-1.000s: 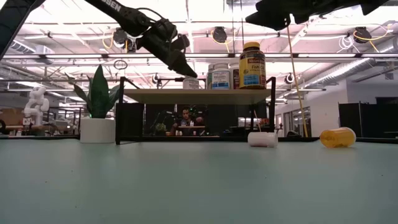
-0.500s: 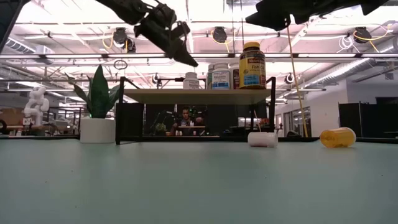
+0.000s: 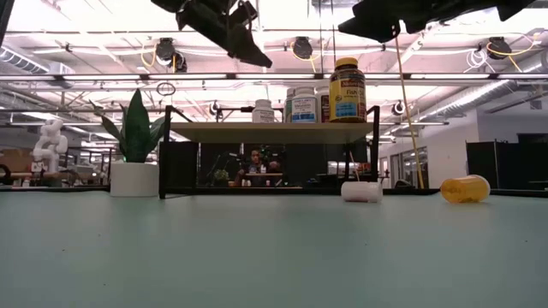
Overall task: Pick and place medicine bottles onto shelf by color
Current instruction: Put the orange pill bottle on the shelf
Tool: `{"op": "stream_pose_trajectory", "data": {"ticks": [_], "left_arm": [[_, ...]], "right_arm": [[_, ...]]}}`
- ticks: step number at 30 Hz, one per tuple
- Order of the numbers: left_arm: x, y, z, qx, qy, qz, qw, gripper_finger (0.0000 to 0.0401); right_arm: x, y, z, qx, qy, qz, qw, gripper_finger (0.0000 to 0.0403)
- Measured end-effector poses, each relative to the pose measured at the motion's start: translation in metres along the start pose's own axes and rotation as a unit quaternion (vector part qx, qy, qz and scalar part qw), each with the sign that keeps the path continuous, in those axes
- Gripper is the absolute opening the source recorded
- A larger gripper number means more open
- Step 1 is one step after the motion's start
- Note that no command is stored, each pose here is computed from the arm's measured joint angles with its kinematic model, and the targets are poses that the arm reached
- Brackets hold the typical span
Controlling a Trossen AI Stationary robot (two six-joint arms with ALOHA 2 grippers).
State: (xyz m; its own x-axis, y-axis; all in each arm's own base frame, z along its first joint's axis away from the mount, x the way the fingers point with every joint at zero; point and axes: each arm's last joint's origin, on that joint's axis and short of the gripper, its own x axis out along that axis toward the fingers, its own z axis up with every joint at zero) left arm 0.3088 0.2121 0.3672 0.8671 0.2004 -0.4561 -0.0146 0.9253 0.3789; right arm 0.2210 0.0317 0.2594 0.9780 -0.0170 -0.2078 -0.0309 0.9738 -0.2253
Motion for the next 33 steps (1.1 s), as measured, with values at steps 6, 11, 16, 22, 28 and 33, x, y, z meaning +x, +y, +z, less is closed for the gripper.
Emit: {"op": "stream_pose_trajectory", "data": {"ticks": [6, 11, 16, 22, 28, 33], "left_arm": [[-0.007, -0.021, 0.018, -0.002, 0.019, 0.018, 1.0, 0.0292], [-0.008, -0.05, 0.034, 0.014, 0.032, -0.003, 0.999, 0.0292], [-0.003, -0.082, 0.045, -0.017, 0.048, -0.053, 0.997, 0.029], [0.016, -0.128, 0.042, -0.096, 0.062, -0.132, 0.985, 0.027], [0.033, -0.182, 0.03, -0.06, 0.042, -0.168, 0.983, 0.0242], [0.041, -0.215, 0.02, -0.038, 0.034, -0.152, 0.987, 0.0221]], "right_arm": [[0.0, 0.0, -0.001, -0.001, 0.004, 0.001, 1.0, 0.0313], [0.0, 0.0, -0.001, -0.001, 0.004, 0.001, 1.0, 0.0313], [0.0, 0.0, -0.001, 0.003, 0.007, 0.001, 1.0, 0.0313], [0.0, 0.0, -0.003, 0.01, 0.013, 0.001, 1.0, 0.0313], [0.0, 0.001, -0.005, 0.037, 0.023, 0.002, 0.999, 0.0313], [0.0, 0.001, -0.005, 0.068, 0.026, 0.002, 0.997, 0.0313]]}}
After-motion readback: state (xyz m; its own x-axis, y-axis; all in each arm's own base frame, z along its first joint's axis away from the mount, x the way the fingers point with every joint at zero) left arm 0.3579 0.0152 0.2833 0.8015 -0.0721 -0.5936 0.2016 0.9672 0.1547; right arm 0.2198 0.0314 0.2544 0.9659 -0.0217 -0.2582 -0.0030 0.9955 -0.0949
